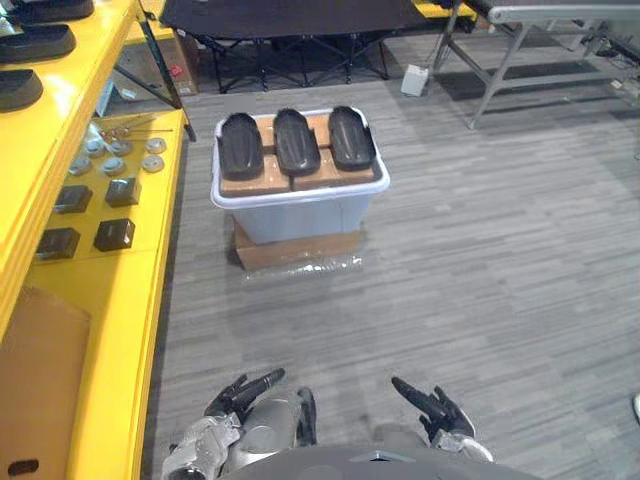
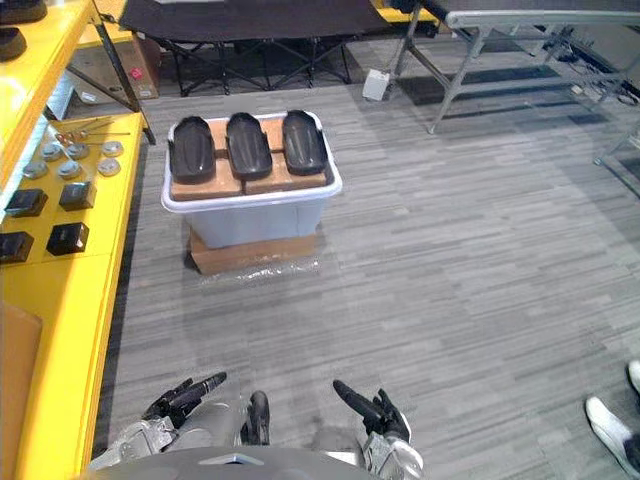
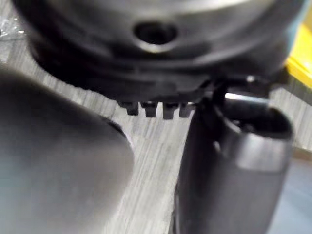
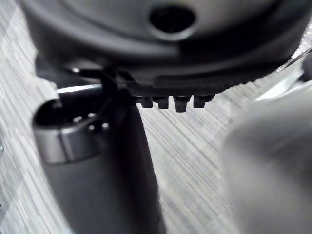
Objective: Walk over and take three plastic housings, then place them on the shelf
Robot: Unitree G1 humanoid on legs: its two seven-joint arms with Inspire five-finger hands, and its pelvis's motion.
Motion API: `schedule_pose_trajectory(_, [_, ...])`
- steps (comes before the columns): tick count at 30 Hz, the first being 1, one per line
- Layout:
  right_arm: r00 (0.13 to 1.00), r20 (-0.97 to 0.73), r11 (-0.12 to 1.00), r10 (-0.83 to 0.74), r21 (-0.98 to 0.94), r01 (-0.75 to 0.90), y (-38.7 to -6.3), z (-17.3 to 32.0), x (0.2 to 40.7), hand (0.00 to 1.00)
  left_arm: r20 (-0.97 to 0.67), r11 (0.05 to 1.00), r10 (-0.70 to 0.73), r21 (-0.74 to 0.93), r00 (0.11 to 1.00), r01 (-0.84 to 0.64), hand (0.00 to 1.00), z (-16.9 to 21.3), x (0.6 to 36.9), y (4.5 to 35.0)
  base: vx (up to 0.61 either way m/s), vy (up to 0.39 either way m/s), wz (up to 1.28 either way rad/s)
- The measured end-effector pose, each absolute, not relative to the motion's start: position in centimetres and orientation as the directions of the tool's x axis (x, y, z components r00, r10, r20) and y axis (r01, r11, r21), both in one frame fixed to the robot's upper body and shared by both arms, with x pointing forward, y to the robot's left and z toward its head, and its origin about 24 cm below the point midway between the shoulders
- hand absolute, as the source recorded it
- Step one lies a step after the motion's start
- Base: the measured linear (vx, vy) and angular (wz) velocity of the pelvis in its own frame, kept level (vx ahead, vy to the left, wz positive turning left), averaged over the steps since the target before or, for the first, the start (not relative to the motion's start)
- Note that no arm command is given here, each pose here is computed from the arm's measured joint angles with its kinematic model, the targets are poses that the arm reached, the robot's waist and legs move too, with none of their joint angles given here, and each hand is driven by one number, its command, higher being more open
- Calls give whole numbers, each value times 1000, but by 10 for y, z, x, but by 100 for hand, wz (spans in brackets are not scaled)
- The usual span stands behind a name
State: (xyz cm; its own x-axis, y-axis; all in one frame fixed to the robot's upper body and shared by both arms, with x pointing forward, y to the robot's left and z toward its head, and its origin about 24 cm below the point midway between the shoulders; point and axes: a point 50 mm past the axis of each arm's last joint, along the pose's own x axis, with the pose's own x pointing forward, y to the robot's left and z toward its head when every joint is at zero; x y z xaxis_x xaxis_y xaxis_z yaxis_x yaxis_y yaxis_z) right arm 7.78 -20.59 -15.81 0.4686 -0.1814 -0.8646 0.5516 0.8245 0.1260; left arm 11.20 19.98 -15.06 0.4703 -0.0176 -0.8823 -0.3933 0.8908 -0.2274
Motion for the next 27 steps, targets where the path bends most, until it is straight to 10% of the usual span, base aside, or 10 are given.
schedule_pose_trajectory(12, [415, -875, 774, -250, 76, 628, -204, -160, 60, 100, -883, 886, -9, -225, 470, -406, 100, -149, 119, 193, 419, -99, 54])
schedule_pose_trajectory(27, [548, -780, 869, -301, 12, 494, -223, -145, 91, 100, -810, 764, 9, -373, 587, -527, 100, -143, 130, 181, 256, -128, 11])
